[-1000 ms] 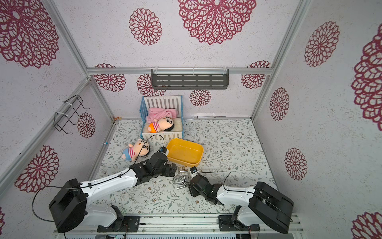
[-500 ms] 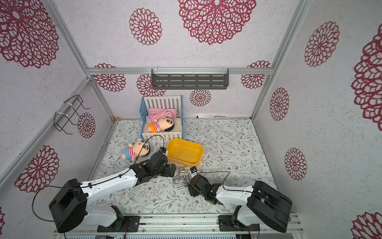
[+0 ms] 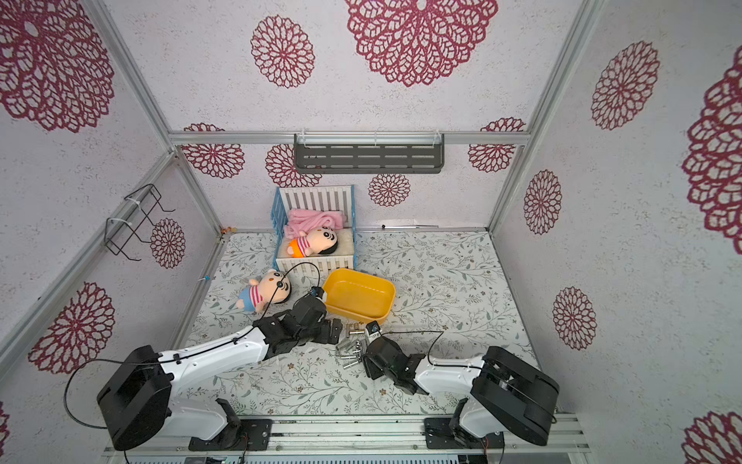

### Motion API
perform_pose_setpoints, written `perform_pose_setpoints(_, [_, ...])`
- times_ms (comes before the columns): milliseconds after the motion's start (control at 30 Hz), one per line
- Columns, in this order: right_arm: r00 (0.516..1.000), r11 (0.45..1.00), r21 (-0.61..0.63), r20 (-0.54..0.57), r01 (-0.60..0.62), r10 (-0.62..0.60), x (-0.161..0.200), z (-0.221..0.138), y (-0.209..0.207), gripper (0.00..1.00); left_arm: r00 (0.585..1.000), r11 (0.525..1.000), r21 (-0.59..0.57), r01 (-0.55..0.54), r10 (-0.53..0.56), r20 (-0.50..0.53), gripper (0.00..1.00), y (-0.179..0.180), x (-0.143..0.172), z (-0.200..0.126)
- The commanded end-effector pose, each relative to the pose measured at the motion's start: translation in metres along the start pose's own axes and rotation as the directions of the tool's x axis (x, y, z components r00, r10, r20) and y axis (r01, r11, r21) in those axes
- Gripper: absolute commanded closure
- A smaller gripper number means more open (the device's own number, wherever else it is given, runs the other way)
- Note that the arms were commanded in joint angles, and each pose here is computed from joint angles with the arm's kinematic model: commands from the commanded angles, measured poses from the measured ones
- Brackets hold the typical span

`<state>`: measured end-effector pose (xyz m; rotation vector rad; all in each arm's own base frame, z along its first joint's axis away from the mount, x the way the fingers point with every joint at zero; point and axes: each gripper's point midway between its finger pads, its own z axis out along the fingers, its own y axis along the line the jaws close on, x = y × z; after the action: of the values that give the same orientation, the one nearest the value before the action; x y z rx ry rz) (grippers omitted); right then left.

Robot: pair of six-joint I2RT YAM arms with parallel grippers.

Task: Put the screws on the desktop into the storage box
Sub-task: Pick up the screw from the center of the board.

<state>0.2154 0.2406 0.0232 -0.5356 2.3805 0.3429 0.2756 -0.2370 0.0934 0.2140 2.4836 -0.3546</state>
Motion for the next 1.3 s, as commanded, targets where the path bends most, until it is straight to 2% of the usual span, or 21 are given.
perform_pose_setpoints(0, [1.0,1.0,0.002,-0.012,-0.021,0.021,0.0,0.001,0.0,0.38,1.0,1.0,0.024,-0.012,0.012,0.011,0.0,-0.011,-0.006,-0.002])
perform_pose_setpoints(567, [0.996,0.996,0.05,0.051,-0.076,0.073,-0.008,-0.012,-0.014,0.48,1.0,1.0,0.015,-0.014,0.014,0.013,0.0,-0.009,-0.007,-0.002])
perform_pose_setpoints(1033, [0.996,0.994,0.068,0.025,-0.091,0.089,-0.004,-0.006,-0.019,0.58,1.0,1.0,0.002,-0.017,0.017,0.014,0.0,-0.007,-0.007,-0.001])
perform_pose_setpoints(1267, [0.996,0.992,0.082,0.019,-0.093,0.092,-0.004,-0.005,-0.022,0.59,1.0,1.0,0.0,-0.016,0.016,0.015,0.0,-0.007,-0.007,-0.001])
